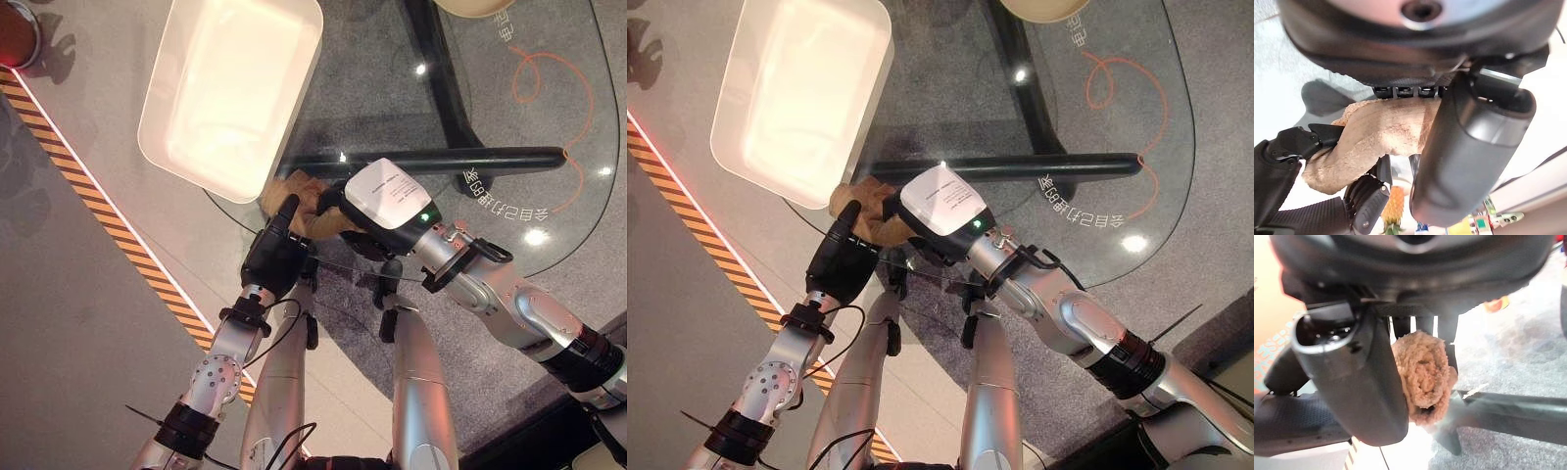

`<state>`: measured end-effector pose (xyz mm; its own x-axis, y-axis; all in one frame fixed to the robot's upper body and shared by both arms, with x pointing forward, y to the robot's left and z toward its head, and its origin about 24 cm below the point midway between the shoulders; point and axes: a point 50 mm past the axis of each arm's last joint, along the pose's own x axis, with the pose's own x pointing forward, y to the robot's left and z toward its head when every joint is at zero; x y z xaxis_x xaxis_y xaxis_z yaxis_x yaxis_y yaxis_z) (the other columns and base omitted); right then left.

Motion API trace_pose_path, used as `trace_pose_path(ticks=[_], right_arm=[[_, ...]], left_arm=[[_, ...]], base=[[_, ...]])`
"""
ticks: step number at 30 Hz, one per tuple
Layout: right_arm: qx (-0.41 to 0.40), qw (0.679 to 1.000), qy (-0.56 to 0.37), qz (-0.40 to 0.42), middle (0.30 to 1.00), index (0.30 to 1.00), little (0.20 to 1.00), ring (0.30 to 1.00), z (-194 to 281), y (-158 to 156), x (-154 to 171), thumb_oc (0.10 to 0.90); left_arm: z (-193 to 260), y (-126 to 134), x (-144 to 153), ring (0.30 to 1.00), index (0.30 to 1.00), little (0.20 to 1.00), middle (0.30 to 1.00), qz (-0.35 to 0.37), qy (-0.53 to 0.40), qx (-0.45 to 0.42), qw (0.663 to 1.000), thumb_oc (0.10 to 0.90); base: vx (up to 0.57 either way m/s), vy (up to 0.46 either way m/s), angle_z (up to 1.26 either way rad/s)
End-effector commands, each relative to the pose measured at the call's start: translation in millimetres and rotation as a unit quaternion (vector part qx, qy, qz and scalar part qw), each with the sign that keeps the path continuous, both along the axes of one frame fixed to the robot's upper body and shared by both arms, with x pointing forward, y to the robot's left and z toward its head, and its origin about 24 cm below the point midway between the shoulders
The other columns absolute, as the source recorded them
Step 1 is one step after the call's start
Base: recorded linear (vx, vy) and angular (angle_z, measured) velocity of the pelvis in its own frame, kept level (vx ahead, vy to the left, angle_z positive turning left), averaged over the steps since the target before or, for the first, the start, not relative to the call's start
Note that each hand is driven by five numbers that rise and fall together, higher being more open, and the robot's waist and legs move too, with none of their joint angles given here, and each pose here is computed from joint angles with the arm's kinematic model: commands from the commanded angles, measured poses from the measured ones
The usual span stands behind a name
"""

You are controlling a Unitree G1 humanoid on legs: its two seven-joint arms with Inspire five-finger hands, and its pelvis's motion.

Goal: Wipe the table with a cloth and put it in the basket.

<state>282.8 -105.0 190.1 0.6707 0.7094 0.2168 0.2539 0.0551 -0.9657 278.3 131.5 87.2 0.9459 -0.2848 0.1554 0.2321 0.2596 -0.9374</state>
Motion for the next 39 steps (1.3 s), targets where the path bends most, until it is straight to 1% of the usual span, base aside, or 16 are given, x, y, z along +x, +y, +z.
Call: trace_pose_path(ticks=[1, 16, 22, 24, 25, 26, 33, 39], right_arm=[[0.026, 0.973, -0.062, 0.222, 0.300, 0.300, 0.200, 0.300, 22, 51, -57, 0.100], [0.035, 0.975, -0.063, 0.208, 0.300, 0.300, 0.200, 0.300, 22, 49, -55, 0.100], [0.057, 0.978, -0.071, 0.189, 0.300, 0.300, 0.200, 0.300, 25, 47, -50, 0.100], [0.075, 0.979, -0.080, 0.170, 0.300, 0.300, 0.200, 0.300, 27, 45, -45, 0.100], [0.078, 0.980, -0.080, 0.166, 0.552, 0.552, 0.494, 0.552, 28, 45, -45, 0.394], [0.083, 0.980, -0.084, 0.159, 0.900, 0.900, 0.900, 0.900, 28, 44, -43, 0.800], [0.130, 0.982, -0.092, 0.101, 0.900, 0.900, 0.900, 0.900, 29, 32, -32, 0.800], [0.153, 0.980, -0.098, 0.076, 0.900, 0.900, 0.900, 0.900, 33, 24, -27, 0.800]], left_arm=[[55, -27, -11, 0.300, 0.300, 0.200, 0.300, -0.080, -0.126, -0.047, 0.988, 0.100], [52, -26, -11, 0.300, 0.300, 0.200, 0.300, -0.076, -0.127, -0.054, 0.988, 0.100], [53, -27, -11, 0.300, 0.300, 0.200, 0.300, -0.076, -0.125, -0.059, 0.987, 0.100], [53, -28, -11, 0.300, 0.300, 0.200, 0.300, -0.076, -0.126, -0.060, 0.987, 0.100], [53, -28, -11, 0.300, 0.300, 0.200, 0.300, -0.075, -0.126, -0.061, 0.987, 0.100], [52, -28, -11, 0.300, 0.300, 0.200, 0.300, -0.075, -0.126, -0.061, 0.987, 0.100], [52, -27, -10, 0.300, 0.300, 0.200, 0.300, -0.068, -0.128, -0.067, 0.987, 0.100], [52, -25, -10, 0.300, 0.300, 0.200, 0.300, -0.063, -0.127, -0.068, 0.988, 0.100]], base=[[0.00, 0.000, 0.00], [0.00, 0.000, 0.00], [0.00, 0.000, 0.00], [0.00, 0.000, 0.00], [0.00, 0.000, 0.00], [0.00, 0.000, 0.00], [0.00, 0.000, 0.00], [0.00, 0.000, 0.00]])
